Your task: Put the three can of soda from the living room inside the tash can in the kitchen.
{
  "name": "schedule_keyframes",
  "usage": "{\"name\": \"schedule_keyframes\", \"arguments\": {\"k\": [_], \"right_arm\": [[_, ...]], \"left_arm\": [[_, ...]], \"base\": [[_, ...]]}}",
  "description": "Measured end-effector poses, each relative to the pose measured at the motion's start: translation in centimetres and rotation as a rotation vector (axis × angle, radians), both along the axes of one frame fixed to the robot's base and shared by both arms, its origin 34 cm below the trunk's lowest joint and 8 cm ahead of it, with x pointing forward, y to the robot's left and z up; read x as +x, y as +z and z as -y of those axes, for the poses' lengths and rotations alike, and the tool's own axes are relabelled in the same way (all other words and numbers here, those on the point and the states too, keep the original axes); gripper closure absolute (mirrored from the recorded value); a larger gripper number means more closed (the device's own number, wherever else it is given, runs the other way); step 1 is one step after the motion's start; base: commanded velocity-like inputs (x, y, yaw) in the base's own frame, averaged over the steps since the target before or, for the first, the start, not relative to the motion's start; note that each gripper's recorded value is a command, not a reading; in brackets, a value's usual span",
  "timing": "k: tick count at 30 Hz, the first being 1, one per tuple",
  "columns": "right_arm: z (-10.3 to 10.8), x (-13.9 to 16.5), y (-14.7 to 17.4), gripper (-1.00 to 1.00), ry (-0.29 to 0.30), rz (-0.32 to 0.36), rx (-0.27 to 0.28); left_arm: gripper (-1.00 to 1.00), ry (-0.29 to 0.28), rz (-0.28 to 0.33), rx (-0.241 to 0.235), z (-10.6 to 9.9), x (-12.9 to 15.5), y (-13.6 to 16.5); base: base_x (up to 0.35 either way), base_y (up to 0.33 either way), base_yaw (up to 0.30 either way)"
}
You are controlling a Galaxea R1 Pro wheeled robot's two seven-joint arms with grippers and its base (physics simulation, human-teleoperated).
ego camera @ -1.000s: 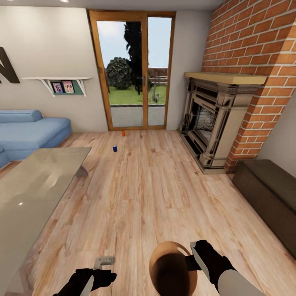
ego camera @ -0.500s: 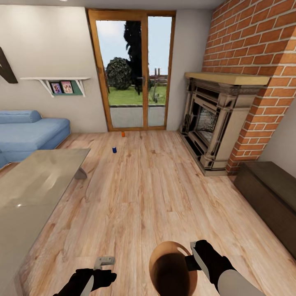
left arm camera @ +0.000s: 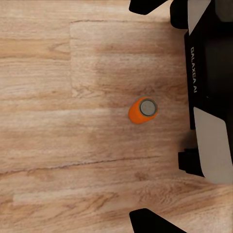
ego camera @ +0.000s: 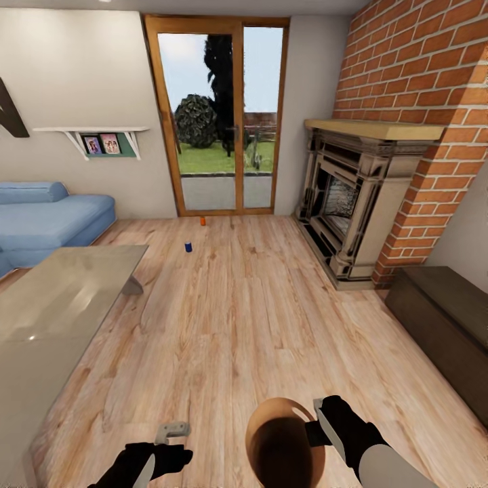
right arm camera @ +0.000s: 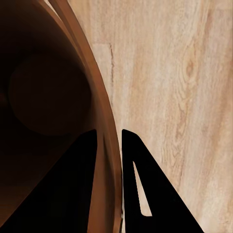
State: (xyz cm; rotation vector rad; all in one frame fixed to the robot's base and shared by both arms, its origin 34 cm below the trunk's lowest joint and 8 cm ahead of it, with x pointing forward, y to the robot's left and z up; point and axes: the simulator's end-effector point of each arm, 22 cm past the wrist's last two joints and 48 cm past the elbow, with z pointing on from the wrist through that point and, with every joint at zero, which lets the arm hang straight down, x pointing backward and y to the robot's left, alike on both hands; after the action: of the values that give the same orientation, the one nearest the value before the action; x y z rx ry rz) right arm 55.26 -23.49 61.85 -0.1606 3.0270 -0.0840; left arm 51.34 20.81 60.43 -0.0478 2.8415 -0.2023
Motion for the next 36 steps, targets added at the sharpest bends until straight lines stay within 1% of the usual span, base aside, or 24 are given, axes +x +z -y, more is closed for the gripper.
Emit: {"name": "schedule_keyframes", "arguments": {"k": [13,23,32,36], "right_arm": [[0.03,0.01,0.01,1.00,0.001,0.000,-0.001],[0.04,0.00,0.00,1.00,0.002,0.000,-0.002],[0.12,0.01,0.00,1.00,0.002,0.000,-0.004],[0.17,0.58,0.07,1.00,0.000,0.026,-0.001]], "left_arm": [[-1.00,-0.001,0.004,0.000,0.07,0.07,0.02],[-1.00,-0.001,0.007,0.000,0.13,0.12,0.03],[-1.00,-0.001,0.013,-0.001,0.16,0.25,0.07],[-1.00,0.000,0.014,0.000,0.15,0.25,0.07]], "base": [[-0.059,-0.063,0.000],[-0.175,-0.098,0.000],[-0.033,-0.018,0.000],[-0.004,-0.002,0.000]]}}
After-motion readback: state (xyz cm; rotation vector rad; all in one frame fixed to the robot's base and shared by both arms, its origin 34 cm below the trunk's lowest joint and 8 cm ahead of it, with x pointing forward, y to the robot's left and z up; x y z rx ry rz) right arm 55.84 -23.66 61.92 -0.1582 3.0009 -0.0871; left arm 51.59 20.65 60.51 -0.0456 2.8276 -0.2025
